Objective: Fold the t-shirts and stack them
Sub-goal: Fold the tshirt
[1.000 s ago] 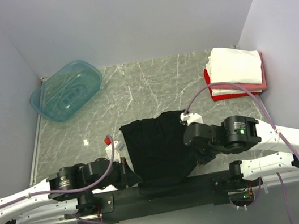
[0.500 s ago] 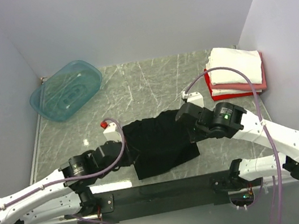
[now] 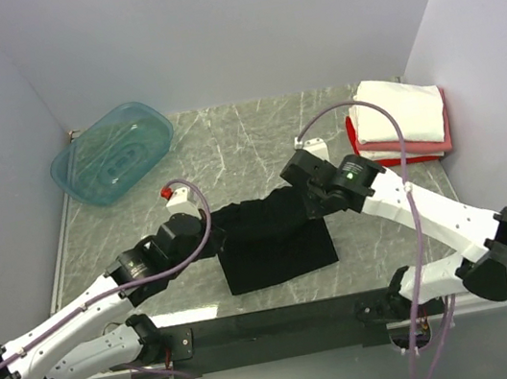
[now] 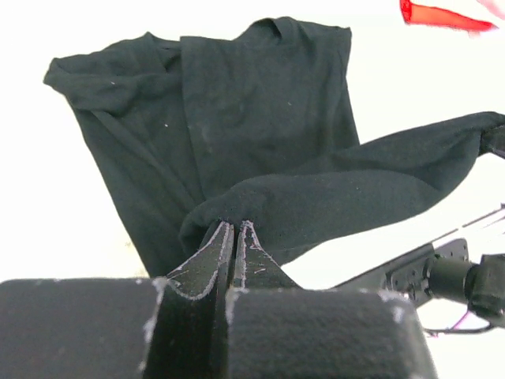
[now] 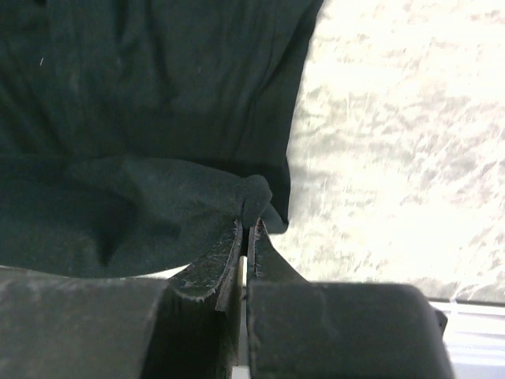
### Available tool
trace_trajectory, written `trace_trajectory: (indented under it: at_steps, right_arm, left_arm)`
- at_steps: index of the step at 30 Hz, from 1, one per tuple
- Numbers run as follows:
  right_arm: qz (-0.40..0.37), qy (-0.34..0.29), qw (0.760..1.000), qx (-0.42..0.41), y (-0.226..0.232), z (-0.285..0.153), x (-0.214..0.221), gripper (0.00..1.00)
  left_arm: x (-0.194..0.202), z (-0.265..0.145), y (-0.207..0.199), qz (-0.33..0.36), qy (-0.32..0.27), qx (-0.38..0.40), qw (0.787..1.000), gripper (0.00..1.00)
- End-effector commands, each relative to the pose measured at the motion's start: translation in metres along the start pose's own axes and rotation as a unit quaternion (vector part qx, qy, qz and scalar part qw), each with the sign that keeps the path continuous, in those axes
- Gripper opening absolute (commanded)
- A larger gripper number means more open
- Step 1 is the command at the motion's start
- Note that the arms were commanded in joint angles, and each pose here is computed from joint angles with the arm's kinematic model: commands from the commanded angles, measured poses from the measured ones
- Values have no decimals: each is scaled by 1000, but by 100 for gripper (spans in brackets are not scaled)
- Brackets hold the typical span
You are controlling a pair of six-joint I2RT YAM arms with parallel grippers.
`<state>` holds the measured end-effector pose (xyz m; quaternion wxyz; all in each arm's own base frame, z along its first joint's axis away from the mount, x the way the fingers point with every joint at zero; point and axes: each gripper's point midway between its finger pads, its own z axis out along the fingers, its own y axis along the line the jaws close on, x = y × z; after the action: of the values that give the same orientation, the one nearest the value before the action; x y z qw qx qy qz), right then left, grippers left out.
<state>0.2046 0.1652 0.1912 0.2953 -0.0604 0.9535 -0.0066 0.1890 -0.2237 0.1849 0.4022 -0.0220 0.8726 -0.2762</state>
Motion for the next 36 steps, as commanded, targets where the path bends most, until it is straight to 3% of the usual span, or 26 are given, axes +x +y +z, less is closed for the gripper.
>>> trace_trajectory:
  at_steps: [1,18,36]
  right_arm:
    - [6,-42,999,-3,5,7,-34,0]
    - [2,6,999,50,2,100,-56,0]
    - [14,26,998,63,-1,154,-90,0]
  left_arm:
    - [-12,9,2,-3,-20,3,1000,0]
    - [-6,67,55,-12,-11,-51,999,0]
    - [-32,116,83,-12,-14,-94,995,0]
